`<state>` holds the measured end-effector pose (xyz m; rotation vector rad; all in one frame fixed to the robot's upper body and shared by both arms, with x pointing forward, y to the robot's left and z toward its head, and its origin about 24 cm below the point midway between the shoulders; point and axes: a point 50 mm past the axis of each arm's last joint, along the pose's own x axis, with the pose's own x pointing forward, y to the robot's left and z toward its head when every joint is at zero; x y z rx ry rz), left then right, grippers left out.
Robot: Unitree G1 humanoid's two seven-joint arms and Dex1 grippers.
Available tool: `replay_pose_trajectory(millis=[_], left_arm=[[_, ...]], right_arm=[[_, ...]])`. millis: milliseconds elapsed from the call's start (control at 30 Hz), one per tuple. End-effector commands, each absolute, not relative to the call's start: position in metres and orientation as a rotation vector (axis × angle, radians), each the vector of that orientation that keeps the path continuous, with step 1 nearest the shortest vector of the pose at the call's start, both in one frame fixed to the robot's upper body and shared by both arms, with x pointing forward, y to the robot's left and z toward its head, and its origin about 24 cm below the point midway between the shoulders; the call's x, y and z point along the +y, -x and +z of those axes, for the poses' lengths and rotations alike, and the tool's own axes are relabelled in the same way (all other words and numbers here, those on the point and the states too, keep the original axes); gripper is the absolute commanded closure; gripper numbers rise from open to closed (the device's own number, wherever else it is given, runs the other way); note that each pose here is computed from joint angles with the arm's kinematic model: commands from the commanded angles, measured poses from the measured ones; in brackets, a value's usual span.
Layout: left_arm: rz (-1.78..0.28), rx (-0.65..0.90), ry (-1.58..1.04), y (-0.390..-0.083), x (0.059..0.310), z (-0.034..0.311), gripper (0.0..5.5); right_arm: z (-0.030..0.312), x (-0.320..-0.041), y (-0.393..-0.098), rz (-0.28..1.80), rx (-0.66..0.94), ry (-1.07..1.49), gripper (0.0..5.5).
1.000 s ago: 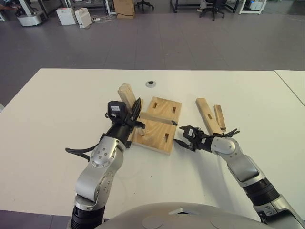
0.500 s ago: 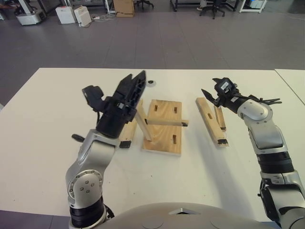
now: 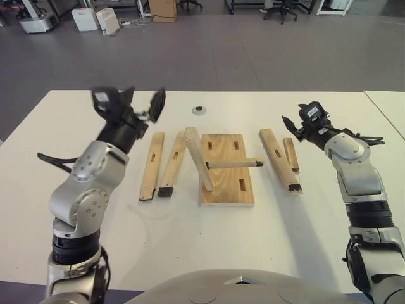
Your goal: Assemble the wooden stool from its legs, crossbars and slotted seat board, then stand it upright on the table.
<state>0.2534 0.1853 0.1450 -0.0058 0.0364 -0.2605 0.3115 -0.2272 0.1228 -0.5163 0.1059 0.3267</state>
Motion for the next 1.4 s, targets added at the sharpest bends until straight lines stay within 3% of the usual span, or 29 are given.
replay_pose_trajectory(millis=[33, 133, 467, 600, 733, 800, 967, 1233, 1400], left_arm=[[-0.394, 0.324, -0.091, -0.241, 0.169, 0.081, 1.18], [-0.392, 0.437, -0.084, -0.241, 0.164, 0.057, 1.18], [-0.326, 0.605, -0.079, -0.225, 0.160, 0.028, 3.27], [-0.280, 0.358, -0.037, -0.249, 0.157, 0.071, 3.42], [-0.375, -0.062, 0.018, -0.275, 0.140, 0.154, 3.42], [-0.476, -0.184, 0.020, -0.281, 0.130, 0.175, 3.42], [-0.643, -0.320, -0.044, -0.291, 0.117, 0.193, 3.42], [-0.789, -0.400, -0.127, -0.287, 0.107, 0.193, 3.42], [-0.865, -0.399, -0.242, -0.287, 0.110, 0.190, 3.42]], right_arm=[[0.123, -0.225, -0.315, 0.310, 0.091, 0.494, 2.64], [0.119, -0.221, -0.317, 0.318, 0.099, 0.492, 2.64], [0.114, -0.212, -0.318, 0.338, 0.105, 0.482, 2.64], [0.135, -0.198, -0.324, 0.421, 0.042, 0.255, 2.64], [0.195, -0.164, -0.332, 0.682, -0.124, -0.189, 2.64], [0.220, -0.146, -0.336, 0.800, -0.173, -0.366, 2.64], [0.257, -0.120, -0.342, 0.940, -0.214, -0.649, 2.64], [0.268, -0.118, -0.349, 0.936, -0.163, -0.836, 2.64], [0.266, -0.119, -0.340, 0.980, -0.127, -0.827, 3.42]])
